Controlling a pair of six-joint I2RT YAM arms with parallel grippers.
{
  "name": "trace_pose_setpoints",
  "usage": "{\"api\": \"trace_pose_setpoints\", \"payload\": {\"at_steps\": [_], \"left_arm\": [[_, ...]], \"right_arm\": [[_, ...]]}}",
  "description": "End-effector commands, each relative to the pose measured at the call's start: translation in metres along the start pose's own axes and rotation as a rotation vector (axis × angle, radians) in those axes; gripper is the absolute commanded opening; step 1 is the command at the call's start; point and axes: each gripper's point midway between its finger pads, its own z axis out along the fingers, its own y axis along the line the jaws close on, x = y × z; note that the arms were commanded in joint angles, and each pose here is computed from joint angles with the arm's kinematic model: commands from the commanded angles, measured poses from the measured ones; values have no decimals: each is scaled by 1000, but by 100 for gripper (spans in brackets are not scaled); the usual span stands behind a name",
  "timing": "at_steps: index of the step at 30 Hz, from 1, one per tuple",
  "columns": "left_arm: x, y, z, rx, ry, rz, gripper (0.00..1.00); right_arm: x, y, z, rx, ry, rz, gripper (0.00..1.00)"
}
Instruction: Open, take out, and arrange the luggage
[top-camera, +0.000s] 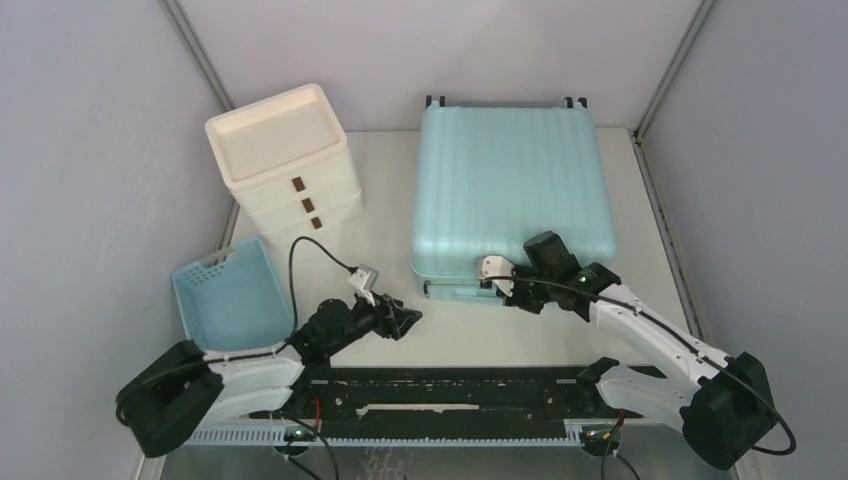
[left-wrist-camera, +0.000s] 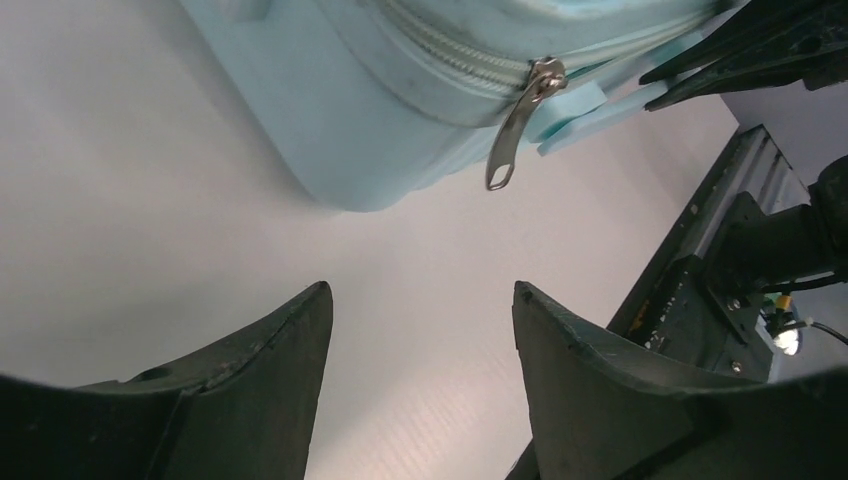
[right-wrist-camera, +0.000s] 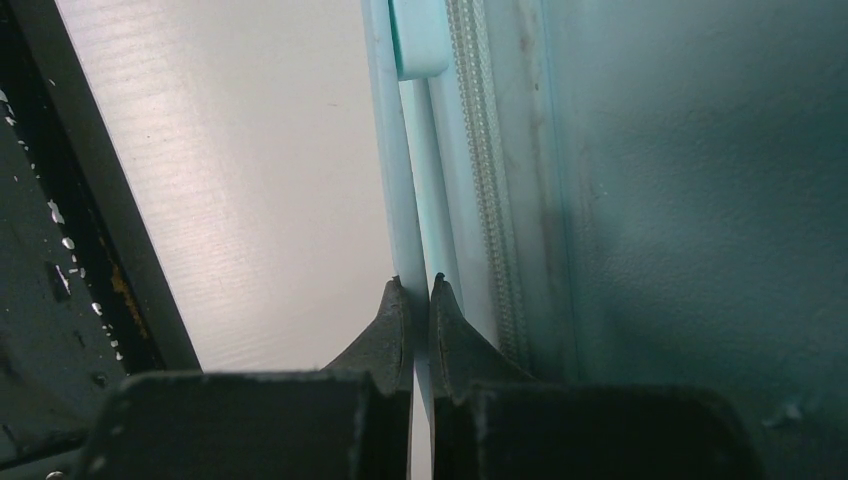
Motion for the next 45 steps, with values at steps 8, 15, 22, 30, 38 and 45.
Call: {"api": "trace_pose_setpoints", "payload": {"at_steps": [8, 15, 22, 30, 38, 45], "left_arm": [[-68, -63, 31, 248, -189, -71, 64], [-67, -58, 40, 223, -183, -79, 61], [-69, -61, 46, 241, -193, -97, 47], [-73, -62, 47, 259, -225, -115, 26], [-68, -54, 47, 226, -221, -111, 0], [-44, -24, 46, 62, -110, -100, 0]], "right_arm": [[-17, 20, -9, -88, -87, 93, 0], [-16, 20, -9, -87, -84, 92, 0], [-16, 20, -9, -89, -82, 92, 0], [-15, 20, -9, -91, -81, 91, 0], [-14, 20, -10, -92, -83, 94, 0], [-10, 18, -11, -70, -70, 83, 0]]}}
